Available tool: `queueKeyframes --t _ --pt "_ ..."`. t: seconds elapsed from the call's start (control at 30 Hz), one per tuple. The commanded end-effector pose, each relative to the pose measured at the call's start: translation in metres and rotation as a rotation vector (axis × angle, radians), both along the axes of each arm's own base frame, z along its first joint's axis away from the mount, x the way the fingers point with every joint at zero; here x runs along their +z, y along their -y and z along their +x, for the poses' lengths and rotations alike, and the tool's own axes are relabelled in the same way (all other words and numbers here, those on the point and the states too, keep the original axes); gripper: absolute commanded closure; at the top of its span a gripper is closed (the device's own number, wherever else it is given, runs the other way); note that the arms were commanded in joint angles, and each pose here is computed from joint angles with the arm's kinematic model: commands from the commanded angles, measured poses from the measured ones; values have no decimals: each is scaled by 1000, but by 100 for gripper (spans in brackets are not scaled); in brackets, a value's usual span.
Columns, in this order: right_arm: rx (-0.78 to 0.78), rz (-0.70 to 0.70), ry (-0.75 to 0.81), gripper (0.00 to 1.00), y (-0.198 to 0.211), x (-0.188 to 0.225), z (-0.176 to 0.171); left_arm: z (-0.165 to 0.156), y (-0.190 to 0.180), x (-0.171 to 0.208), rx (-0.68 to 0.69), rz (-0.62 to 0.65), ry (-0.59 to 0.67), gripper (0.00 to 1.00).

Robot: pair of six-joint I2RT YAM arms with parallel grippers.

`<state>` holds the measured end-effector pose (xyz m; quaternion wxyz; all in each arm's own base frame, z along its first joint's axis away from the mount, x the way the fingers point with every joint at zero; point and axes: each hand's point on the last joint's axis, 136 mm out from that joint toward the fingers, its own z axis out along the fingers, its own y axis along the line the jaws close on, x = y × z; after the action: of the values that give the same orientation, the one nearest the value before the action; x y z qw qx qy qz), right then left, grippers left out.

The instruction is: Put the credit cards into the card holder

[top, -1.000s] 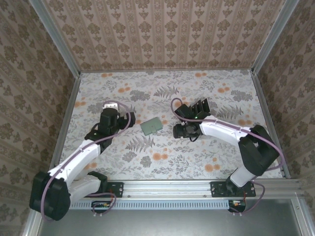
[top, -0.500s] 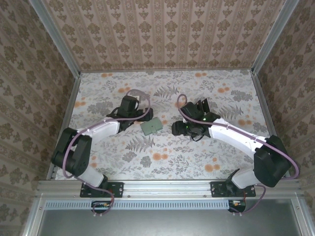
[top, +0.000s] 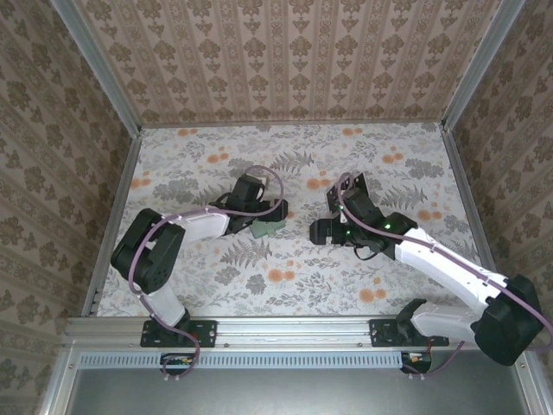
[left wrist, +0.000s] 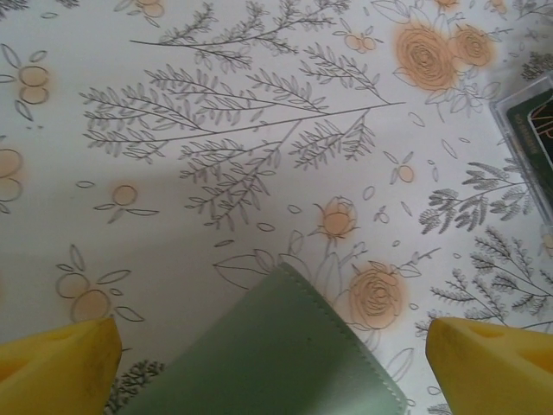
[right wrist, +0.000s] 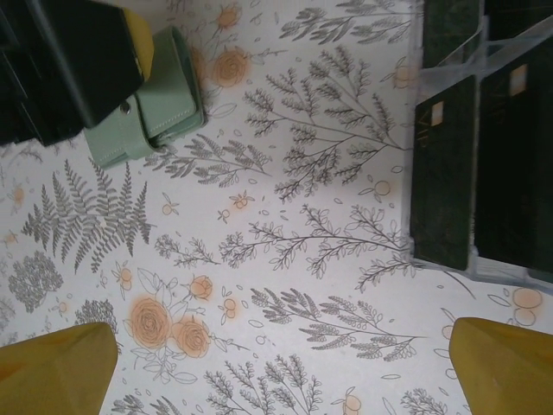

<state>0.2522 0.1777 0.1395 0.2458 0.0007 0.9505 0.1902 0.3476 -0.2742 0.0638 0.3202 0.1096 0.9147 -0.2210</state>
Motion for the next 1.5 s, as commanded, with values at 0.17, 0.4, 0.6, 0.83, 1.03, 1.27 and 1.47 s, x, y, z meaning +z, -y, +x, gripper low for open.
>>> queueKeyframes --t 0.17,0.4,0.6,0.83,1.03,1.27,1.47 --pt "-6 83 -50 0 4 -1 -7 -36 2 0 42 -14 -13 0" --pt "-3 98 -27 0 6 7 -10 -68 15 7 51 -69 -17 0" --pt "-26 87 -22 0 11 7 -12 -83 24 28 85 -118 18 0" --pt "-11 131 -21 12 5 12 -15 -71 -38 49 295 -42 53 0" --pt "-42 94 -99 24 -17 0 4 -55 -94 45 367 67 -9 0" --pt "-44 26 -156 24 -81 -26 46 -39 -142 37 430 45 -48 0" --pt "-80 -32 -236 26 -113 -57 77 -37 -159 30 455 41 -71 0"
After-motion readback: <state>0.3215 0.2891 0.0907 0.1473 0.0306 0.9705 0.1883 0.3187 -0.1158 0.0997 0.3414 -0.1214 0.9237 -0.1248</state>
